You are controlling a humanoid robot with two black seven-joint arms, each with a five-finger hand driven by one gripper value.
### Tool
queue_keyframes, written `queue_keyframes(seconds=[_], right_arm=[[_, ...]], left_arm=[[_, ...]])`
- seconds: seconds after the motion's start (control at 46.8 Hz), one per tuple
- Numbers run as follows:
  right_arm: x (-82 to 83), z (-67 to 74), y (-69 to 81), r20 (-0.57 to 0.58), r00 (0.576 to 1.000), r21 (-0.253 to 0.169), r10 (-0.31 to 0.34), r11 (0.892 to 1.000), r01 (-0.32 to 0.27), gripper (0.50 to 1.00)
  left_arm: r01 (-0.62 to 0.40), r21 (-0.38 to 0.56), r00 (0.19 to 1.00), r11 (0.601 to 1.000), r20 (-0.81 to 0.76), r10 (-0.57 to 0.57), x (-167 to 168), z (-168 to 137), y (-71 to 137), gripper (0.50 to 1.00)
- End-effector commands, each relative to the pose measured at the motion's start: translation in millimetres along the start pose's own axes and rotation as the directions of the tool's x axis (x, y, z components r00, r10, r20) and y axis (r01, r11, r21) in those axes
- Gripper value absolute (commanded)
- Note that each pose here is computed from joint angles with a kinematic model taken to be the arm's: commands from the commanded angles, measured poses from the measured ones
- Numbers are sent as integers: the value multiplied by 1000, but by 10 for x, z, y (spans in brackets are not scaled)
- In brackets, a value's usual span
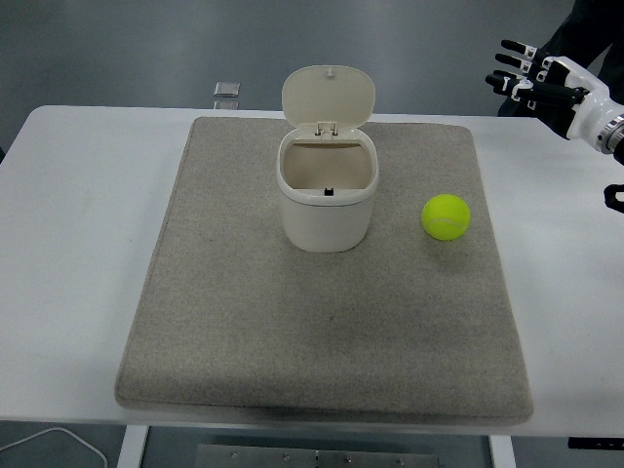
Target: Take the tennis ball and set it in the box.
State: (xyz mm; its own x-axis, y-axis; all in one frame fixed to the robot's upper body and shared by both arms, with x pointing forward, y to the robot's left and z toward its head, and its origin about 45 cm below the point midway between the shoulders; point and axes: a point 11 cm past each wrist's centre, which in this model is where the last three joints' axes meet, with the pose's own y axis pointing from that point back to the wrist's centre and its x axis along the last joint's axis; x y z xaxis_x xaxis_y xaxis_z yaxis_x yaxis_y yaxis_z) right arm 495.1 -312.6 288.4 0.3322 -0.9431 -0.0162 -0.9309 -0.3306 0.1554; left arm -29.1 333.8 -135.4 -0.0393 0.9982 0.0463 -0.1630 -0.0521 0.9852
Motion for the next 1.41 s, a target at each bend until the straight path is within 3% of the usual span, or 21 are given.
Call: queue_keyframes(seconds=[0.0, 0.748, 1.389], right_arm=[[17, -4, 9, 0, 1000, 0, 2, 1000, -2, 936], [115, 3, 73, -12, 1000, -6, 10, 1000, -10, 936], [131, -25, 89, -146, 989, -22, -11, 1000, 8, 936]], left_arm=[[0, 0, 1000, 1000, -1, 0, 0, 1, 0, 992], [-23, 0, 1000, 1000, 0, 23, 58, 0, 3, 992], [-24, 1, 1000, 1000, -1, 24, 59, -8, 5, 992]])
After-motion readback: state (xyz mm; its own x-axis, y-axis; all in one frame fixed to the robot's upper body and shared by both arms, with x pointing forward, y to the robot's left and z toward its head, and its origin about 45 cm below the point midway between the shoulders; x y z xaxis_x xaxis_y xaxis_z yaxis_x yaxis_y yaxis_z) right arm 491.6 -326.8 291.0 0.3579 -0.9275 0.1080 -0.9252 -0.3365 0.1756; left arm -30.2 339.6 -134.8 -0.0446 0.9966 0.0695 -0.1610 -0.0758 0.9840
